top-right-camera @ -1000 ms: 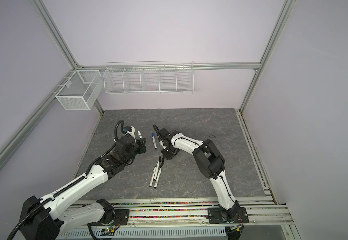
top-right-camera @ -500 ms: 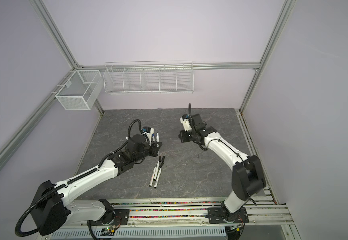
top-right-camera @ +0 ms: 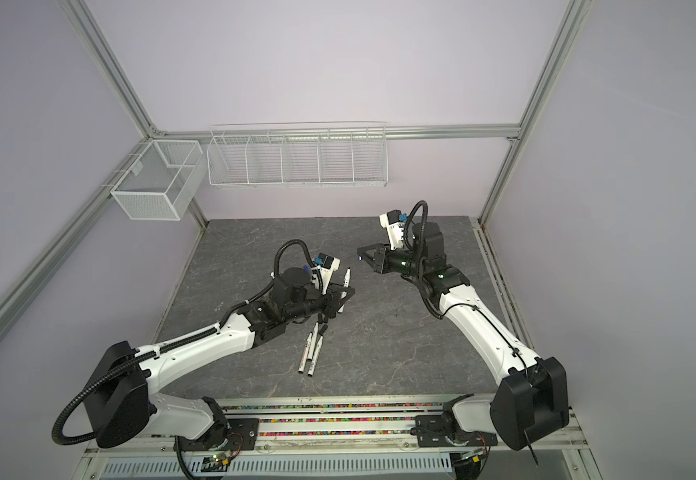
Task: Insert the pens into the pen caps
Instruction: 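Lift the blue cap with the right gripper toward the upright marker tip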
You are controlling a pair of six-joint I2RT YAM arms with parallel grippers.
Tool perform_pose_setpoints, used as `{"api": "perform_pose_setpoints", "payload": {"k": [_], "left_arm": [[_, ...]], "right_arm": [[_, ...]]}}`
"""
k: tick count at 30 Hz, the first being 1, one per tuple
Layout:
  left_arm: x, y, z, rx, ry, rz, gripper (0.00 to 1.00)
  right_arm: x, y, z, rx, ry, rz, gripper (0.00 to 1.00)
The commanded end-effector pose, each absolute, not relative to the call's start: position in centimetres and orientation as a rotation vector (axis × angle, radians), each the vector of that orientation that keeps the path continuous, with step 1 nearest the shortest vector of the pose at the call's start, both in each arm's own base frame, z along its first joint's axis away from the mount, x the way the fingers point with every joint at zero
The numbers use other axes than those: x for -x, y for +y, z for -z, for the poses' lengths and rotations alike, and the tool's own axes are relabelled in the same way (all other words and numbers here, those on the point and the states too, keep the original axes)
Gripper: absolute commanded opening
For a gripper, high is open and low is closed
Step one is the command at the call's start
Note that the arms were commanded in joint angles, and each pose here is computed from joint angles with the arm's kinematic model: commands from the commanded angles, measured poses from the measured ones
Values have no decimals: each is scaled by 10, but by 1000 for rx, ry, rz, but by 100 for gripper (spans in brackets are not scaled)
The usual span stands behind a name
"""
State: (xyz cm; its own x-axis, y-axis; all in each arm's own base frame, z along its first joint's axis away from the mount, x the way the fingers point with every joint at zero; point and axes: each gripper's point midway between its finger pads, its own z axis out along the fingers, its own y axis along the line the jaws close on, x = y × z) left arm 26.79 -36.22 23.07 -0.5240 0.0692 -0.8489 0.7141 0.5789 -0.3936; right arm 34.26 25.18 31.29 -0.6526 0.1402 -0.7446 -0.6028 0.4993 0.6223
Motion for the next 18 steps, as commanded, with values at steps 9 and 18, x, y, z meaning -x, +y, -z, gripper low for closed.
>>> {"api": "perform_pose_setpoints", "payload": {"k": [9,18], "left_arm": [[-268,-368,-252,-647,1898,981,0],[-268,-366,-252,-638,1893,981,0]], "right_arm": [[-326,279,-310,472,1946,-1306,12],[-329,275,-302,473,1974,-1217,13]]}}
